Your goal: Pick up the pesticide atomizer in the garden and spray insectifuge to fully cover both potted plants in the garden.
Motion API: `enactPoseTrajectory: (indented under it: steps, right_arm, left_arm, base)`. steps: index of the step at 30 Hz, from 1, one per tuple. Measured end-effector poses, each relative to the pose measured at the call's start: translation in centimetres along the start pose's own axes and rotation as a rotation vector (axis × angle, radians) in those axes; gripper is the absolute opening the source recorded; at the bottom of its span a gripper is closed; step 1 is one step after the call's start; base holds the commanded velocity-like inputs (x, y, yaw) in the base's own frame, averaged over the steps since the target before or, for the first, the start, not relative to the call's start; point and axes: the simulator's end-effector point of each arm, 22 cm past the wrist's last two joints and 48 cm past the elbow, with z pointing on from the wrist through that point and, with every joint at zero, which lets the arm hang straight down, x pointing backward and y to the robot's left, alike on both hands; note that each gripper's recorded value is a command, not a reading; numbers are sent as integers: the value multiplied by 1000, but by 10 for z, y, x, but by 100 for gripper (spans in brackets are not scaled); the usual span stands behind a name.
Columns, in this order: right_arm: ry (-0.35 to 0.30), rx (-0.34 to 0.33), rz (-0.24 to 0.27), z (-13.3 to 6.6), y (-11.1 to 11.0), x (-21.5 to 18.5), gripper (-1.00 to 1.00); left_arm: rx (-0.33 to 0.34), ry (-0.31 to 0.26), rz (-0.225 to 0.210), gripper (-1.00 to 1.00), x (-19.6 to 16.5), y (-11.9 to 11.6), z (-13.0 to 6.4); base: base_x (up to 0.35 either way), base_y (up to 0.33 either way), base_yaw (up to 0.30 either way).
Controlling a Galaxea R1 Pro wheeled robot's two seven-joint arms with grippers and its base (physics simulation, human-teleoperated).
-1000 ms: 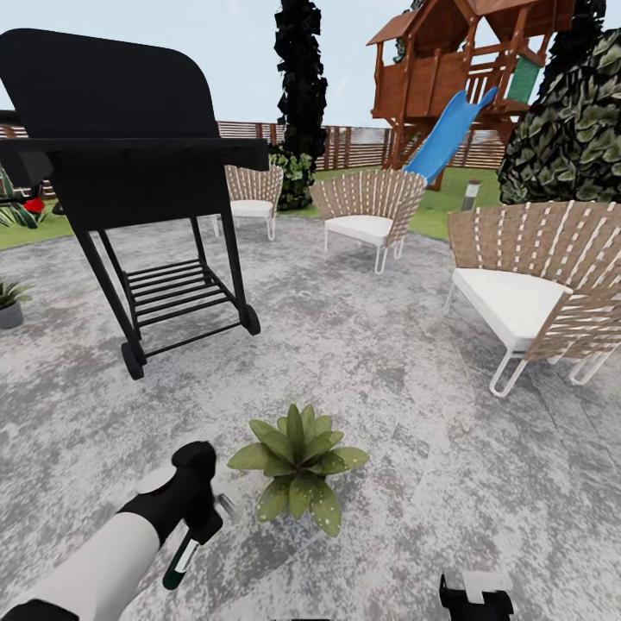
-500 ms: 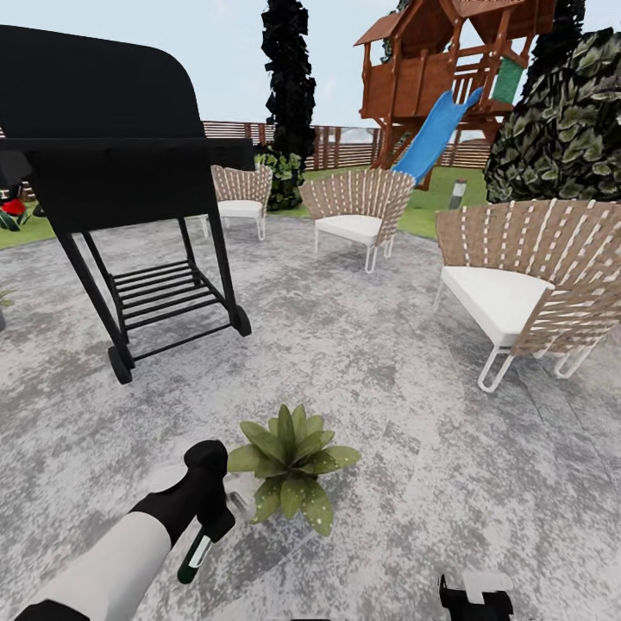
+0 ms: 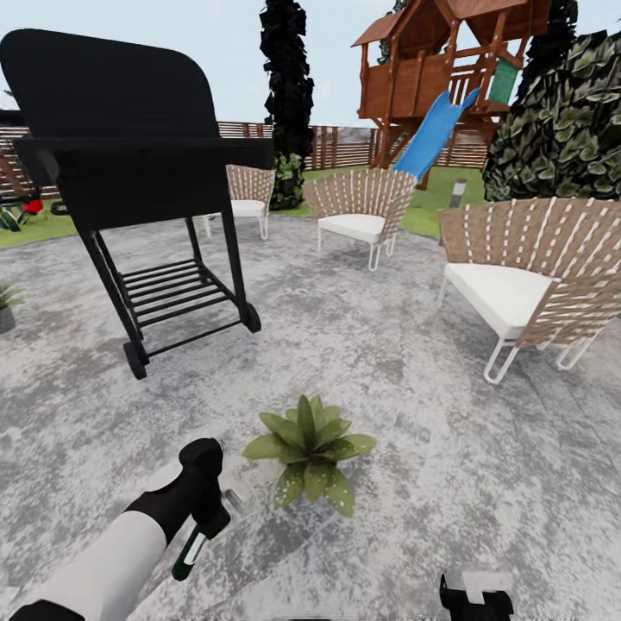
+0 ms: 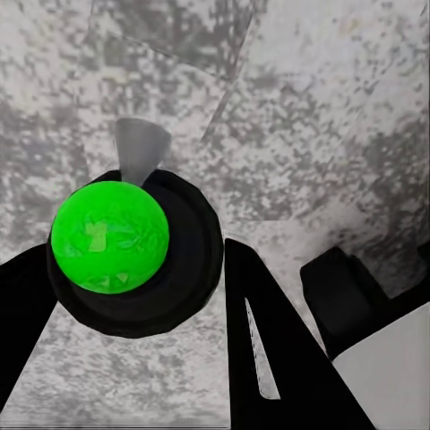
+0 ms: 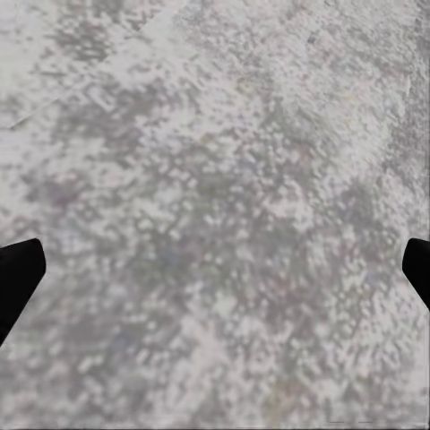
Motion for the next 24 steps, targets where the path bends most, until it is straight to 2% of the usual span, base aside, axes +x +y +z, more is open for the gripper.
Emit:
enactPoseTrajectory:
  steps: [4,8,11,15,18,24]
  right_arm:
    - [0,0,1,0,0,0,100]
    - [0,1,1,0,0,0,100]
    - [-1,1,1,0,-1,0,100]
    - [0,2,1,0,-1,0,100]
    - [0,9,-3,1,-7,1,100]
    - [0,15,-8,2,-12,1,100]
  left_arm:
    - [10,-3,-5,-100,1,0,-1]
    - [9,-15,-5,-100,-5,3,-7]
    - [-2,-44,-1,-100,-18,10,-21]
    - [7,-97,9,-100,-45,23,-59]
    - [43,-133,27,-100,-60,27,-86]
    - [60,-147,49,-100,-66,27,-96]
  base:
    - [-47,318,-198]
    - [152,292,-288]
    - [158,171,-222]
    - [21,22,-32]
    - [2,2,-4]
    - [0,0,0]
